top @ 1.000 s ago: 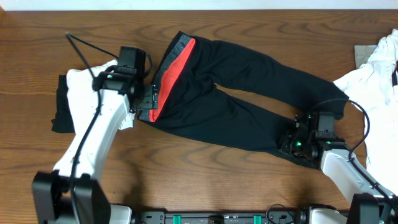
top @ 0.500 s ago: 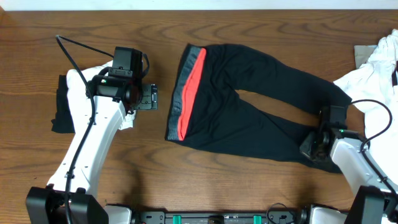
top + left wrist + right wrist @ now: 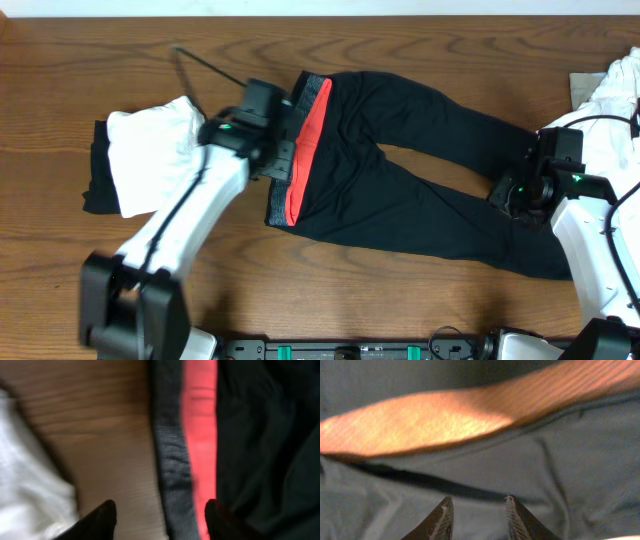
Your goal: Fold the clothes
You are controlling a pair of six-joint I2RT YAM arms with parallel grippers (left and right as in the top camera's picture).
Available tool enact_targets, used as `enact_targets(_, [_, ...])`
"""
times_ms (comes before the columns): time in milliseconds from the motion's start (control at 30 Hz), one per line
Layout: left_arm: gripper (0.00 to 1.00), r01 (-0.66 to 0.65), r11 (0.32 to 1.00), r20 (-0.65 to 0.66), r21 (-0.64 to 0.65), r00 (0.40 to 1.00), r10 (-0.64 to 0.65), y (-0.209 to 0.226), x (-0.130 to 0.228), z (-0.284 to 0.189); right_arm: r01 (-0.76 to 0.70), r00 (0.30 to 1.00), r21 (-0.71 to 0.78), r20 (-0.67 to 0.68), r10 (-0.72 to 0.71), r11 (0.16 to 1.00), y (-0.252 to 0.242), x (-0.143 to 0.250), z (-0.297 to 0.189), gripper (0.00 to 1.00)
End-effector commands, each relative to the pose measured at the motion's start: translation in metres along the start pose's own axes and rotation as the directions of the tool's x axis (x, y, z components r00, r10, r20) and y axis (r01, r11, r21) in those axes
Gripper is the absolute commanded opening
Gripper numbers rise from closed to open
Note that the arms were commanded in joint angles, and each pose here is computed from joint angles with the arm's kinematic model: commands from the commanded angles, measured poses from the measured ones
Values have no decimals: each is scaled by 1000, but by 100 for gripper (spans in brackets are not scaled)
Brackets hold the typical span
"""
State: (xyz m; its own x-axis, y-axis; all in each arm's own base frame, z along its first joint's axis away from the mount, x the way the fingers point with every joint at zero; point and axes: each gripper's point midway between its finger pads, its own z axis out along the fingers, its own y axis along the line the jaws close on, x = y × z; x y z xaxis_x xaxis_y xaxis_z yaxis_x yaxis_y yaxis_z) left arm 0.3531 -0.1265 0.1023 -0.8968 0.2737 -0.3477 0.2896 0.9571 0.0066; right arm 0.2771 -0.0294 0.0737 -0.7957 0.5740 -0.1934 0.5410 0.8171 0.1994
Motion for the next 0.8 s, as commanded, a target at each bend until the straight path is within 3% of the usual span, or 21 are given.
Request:
enact_targets(0, [48,-89,996,-52,-29,995,88,-12,2,30,20,1000,-45,-13,-21,999,8,2,-5,33])
enact_targets(100, [43,-141,982,-60,-124,989,134,-14,-1,51,34,999,-44,-17,-35,998,7,3,-5,33])
enact_targets(233, [42,-187,961,-28,-205,982,185,-28,-9,62,37,999,-41,-24,-38,998,6,4,-5,34])
enact_targets(433, [44,-230,951,-7,-207,972,234,-52,-12,78,36,999,-40,-27,-37,999,6,5,-5,36])
enact_targets(767, [46,-234,924,-16,-304,970,241,-39,-14,102,34,999,-34,-40,-35,999,4,8,-5,35])
